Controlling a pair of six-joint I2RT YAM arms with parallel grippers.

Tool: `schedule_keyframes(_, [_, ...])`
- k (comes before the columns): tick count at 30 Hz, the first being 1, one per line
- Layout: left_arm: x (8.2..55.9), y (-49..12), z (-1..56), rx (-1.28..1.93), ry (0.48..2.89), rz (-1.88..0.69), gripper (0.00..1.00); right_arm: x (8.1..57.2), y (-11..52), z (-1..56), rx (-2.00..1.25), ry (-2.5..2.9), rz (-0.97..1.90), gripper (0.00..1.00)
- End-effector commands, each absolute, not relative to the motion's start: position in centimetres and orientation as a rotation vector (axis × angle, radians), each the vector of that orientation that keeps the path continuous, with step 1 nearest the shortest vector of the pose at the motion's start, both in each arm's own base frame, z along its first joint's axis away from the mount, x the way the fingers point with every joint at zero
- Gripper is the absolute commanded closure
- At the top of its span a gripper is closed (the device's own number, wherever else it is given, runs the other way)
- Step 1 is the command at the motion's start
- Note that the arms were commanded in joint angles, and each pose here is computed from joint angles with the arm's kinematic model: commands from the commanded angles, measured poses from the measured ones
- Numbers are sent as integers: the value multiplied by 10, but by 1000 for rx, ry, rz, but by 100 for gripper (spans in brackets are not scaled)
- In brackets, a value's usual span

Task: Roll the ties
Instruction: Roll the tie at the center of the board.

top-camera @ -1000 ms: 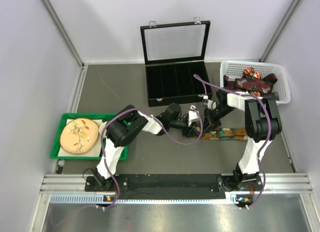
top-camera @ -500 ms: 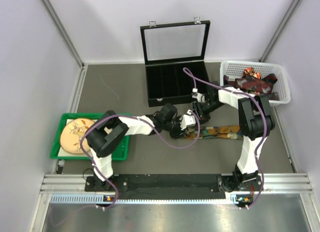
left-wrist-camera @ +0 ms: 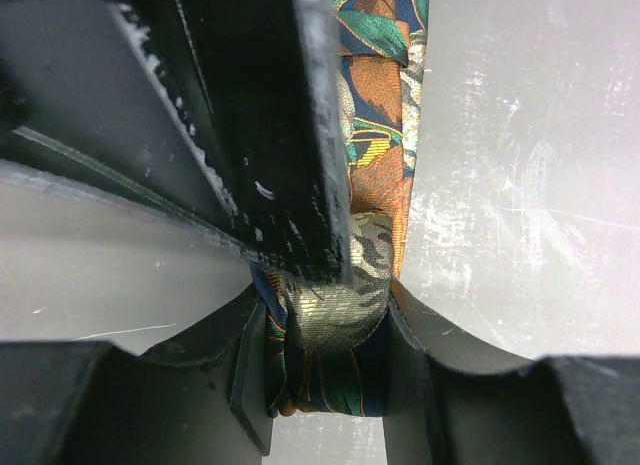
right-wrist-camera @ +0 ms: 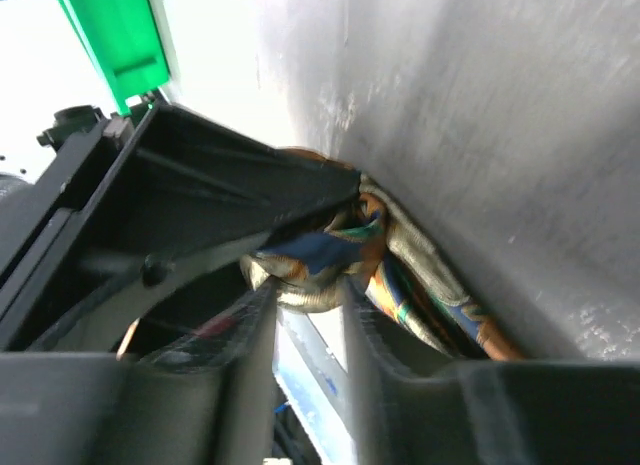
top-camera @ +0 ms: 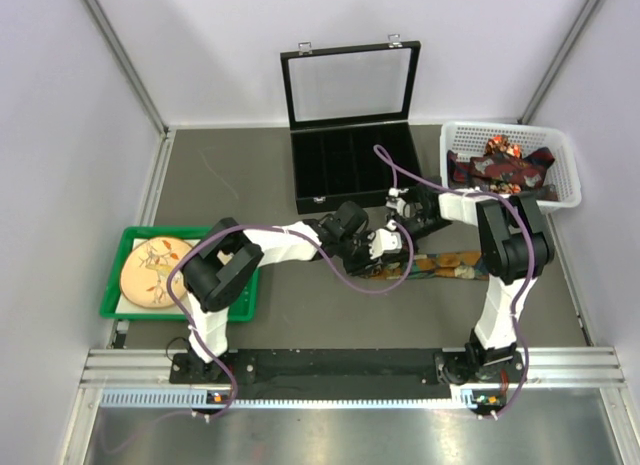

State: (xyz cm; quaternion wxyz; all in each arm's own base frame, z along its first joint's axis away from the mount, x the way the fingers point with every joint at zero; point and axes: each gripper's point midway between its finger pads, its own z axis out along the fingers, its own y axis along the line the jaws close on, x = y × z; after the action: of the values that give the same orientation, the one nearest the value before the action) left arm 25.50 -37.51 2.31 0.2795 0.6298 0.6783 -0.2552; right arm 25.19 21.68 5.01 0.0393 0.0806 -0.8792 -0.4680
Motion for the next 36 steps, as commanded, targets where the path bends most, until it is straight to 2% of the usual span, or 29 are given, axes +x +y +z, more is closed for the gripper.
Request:
schedule_keyframes(1, [237,-327,-34,1836,2020,-531,60,259,225,49,272,-2681,-1496,86])
schedule_keyframes(2, [237,-329,-34,1831,2014,-536,56,258,224,46,280,-2689,-1478,100])
schedule_keyframes(6, [243,-326,-28,1781,2007,-561,43,249,210,35,270,-2724,-1383,100])
schedule_keyframes(8, [245,-329,-17,1721,1991,-660,36,248,198,28,265,-2766,-1310,100])
schedule_keyframes(9, [256,-328,-3,1645,1975,-710,25,247,194,25,258,-2771,-1290,100])
schedule_keyframes(10, [253,-333,7,1619,1941,-792,18,247,187,21,244,-2795,-1243,100])
schedule_keyframes(12, [259,-336,24,1576,1858,-849,13,248,180,16,241,-2829,-1186,100])
schedule_keyframes(20, [245,-375,48,1461,1637,-1132,9,253,167,11,227,-2893,-1097,100])
schedule_keyframes(24, [246,-404,58,1410,1540,-1174,7,252,167,12,236,-2890,-1104,100])
schedule_keyframes(28, [251,-422,53,1383,1564,-1181,7,251,170,15,265,-2887,-1114,100])
schedule_keyframes(31, [258,-426,43,1350,1606,-1174,11,250,171,16,294,-2890,-1115,100])
schedule_keyframes(35, [258,-427,31,1364,1632,-1175,21,250,172,16,308,-2890,-1126,100])
schedule_keyframes(36, [256,-425,26,1373,1650,-1179,26,250,174,17,313,-2885,-1137,100])
